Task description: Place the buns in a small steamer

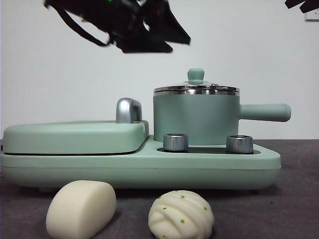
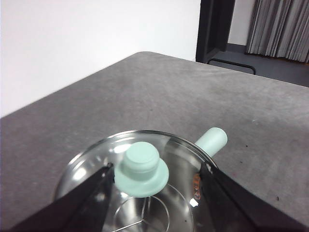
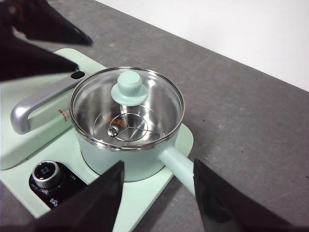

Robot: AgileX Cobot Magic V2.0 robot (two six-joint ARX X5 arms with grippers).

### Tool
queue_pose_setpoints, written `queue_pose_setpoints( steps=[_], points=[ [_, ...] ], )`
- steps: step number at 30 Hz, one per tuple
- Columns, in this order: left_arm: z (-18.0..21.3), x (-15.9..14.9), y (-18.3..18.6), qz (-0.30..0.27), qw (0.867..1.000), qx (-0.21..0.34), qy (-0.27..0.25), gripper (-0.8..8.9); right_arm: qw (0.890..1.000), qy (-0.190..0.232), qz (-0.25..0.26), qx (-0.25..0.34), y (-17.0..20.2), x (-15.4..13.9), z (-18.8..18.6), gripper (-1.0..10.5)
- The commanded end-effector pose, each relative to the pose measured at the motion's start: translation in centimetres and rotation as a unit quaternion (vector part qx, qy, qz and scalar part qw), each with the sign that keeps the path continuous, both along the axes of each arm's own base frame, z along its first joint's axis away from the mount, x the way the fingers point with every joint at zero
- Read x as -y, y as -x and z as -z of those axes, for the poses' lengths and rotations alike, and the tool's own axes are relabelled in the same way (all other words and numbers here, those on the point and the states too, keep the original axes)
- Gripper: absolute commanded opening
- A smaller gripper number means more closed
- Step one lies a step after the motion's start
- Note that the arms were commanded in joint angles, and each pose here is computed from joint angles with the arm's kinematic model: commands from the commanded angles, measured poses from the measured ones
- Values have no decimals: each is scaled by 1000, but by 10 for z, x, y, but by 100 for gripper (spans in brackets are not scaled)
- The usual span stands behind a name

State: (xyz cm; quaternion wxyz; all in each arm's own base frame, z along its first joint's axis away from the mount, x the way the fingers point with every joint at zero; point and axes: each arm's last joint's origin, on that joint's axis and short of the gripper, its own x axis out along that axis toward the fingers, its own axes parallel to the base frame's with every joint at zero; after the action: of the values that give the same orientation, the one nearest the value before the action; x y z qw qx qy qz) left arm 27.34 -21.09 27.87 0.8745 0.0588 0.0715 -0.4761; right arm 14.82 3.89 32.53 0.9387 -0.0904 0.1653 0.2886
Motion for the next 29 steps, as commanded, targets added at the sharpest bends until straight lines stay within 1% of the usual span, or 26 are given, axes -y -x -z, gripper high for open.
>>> queue_pose_setpoints(
  steps=[1, 5, 15, 24, 29],
  points=[
    [-2, 12, -7, 3, 1000, 3, 11, 277, 1000, -10, 1, 2, 0, -1, -4, 230],
    [2, 23, -16, -14, 1000, 5, 6, 279, 1000, -9, 1, 2, 0, -1, -4, 230],
    [4, 44, -42, -13, 1000, 5, 7, 280, 1000, -9, 1, 2, 0, -1, -4, 230],
    [22, 49, -46, -12, 999, -27, -19, 280, 1000, -9, 1, 2, 0, -1, -4, 230],
    [25, 49, -47, -12, 999, -32, -23, 280, 1000, -9, 1, 2, 0, -1, -4, 230]
  ],
)
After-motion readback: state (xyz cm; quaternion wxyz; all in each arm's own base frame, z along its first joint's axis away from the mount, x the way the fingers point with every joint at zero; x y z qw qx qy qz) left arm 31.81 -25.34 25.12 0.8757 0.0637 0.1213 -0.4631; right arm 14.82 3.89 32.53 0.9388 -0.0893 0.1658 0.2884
